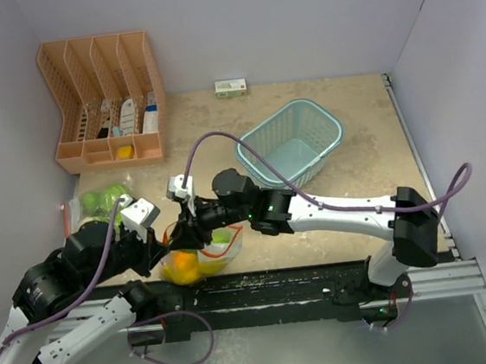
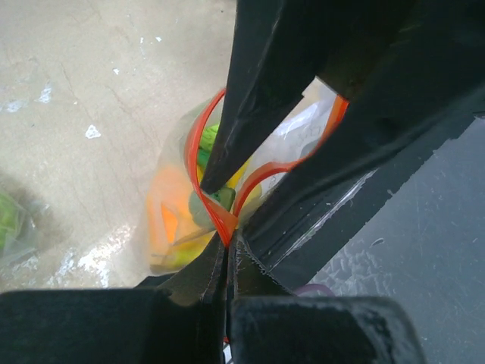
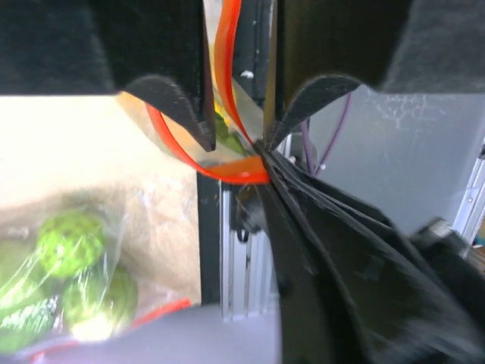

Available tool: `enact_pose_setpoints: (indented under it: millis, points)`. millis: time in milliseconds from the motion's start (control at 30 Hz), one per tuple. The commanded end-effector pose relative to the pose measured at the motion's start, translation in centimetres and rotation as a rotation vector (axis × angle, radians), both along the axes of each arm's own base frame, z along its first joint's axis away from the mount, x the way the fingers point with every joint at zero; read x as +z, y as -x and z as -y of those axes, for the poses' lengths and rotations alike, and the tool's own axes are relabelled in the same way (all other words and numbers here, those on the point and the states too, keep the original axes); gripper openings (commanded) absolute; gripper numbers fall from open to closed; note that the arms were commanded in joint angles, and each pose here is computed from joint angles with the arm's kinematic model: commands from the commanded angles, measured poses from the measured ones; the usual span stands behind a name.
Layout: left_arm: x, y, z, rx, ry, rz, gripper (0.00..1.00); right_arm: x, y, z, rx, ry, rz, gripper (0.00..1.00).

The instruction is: Place the food in the zip-top bag and seal the zipper

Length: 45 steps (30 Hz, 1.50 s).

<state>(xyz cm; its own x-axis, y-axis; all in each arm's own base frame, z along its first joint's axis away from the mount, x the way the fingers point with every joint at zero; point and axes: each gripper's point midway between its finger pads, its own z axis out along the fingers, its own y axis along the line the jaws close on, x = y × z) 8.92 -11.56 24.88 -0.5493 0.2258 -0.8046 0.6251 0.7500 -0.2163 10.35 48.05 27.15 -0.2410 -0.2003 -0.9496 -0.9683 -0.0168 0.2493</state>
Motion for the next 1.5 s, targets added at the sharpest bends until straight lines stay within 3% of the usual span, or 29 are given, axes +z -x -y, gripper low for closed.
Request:
enact_pose_setpoints:
  millis: [0,300,533,633,733,900,1000,1100,1267,1467]
  points:
    - [1.6,-0.4,1.1,-0.012,0.073,0.035,0.0,-1.7,-1.1,-0.3,-0.072,0.041,-0.058,0.3]
    - [1.8,-0.4,0.9,-0.006,0.081,0.05,0.0,-2.3,-3.2,1.7,-0.202,-0.002,-0.101,0.29]
    - [1.6,-0.4,1.0,-0.009,0.074,0.041,0.0,2.4,-1.9,3.1,-0.141,-0.162,-0.162,0.48]
    - [1.7,-0.4,1.0,-0.008,0.076,0.042,0.0,4.2,-1.0,3.4,-0.092,-0.198,-0.152,0.51]
    - [1.8,-0.3,1.4,-0.028,0.082,0.036,0.0,5.3,-0.3,3.5,-0.029,-0.201,-0.067,0.55]
    - [2.3,-0.1,2.0,-0.063,0.099,0.037,0.0,3.4,1.5,3.7,0.139,-0.121,0.045,0.54]
    - [2.2,-0.2,2.1,-0.066,0.094,0.035,0.0,3.1,0.7,4.2,0.11,-0.112,0.153,0.56]
    - [2.2,-0.1,2.4,-0.081,0.09,0.027,0.0,4.0,-1.2,4.9,0.011,-0.131,0.268,0.67]
    - [1.9,0.0,3.0,-0.112,0.077,0.003,0.0,3.2,-3.2,3.9,-0.035,-0.059,0.332,0.71]
    - [2.0,0.0,2.8,-0.109,0.071,0.01,0.0,1.1,0.2,3.6,0.187,-0.037,0.293,0.69]
